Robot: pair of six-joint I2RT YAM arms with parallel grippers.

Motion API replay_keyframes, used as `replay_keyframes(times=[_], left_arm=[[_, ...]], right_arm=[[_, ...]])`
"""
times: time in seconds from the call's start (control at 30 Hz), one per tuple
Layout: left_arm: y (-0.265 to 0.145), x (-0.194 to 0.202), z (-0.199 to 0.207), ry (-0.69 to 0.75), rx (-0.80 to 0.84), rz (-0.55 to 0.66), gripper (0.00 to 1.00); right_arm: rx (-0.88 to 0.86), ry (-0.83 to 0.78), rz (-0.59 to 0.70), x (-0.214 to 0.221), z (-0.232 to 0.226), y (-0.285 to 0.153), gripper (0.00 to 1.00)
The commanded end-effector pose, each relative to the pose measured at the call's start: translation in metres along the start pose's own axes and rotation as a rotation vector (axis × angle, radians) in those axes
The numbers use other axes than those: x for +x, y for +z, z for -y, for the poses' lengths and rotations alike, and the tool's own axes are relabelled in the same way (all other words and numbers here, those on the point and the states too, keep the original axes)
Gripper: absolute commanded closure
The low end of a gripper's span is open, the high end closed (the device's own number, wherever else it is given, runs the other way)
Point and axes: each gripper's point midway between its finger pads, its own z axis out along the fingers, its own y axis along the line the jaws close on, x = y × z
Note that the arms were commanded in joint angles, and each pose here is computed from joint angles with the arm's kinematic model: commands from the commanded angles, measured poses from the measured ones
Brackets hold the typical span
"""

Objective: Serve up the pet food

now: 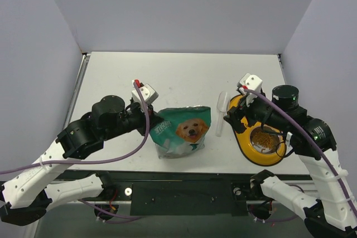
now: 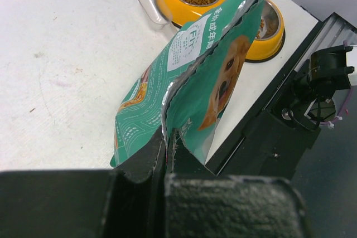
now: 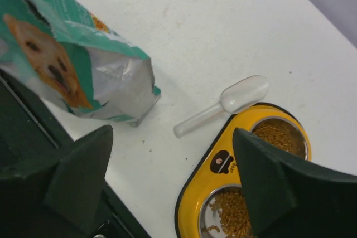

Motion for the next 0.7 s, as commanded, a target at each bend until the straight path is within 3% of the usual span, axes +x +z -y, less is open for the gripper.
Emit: replay_keyframes(times=[0.0, 0.13, 0.3, 0.4, 0.67], left_arm=[[-0.017, -0.024, -0.003, -0.005, -0.022, 0.058, 1.0], [-0.014, -0.026, 0.002, -0.01, 0.0, 0.065, 1.0], [-0.012, -0.029, 0.005, -0.006, 0.014, 0.059, 1.0], [-0.011, -0.028, 0.011, -0.011, 0.049, 0.053, 1.0], [-0.009, -0.024, 0.012, -0.02, 0.054, 0.019, 1.0]], right_arm=[[-0.146, 0.151, 0.065, -0.015, -0.03, 0.0, 0.13], [-0.204, 0.201, 0.187, -0.045, -0.035, 0.016, 0.12], [-0.387, 0.172, 0.194, -0.068, -0.066, 0.036, 0.24], [-0.401, 0.103, 0.174, -0.069, -0.079, 0.046, 0.26], [-0.35, 0.099, 0.181, -0.075, -0.077, 0.066, 0.58]])
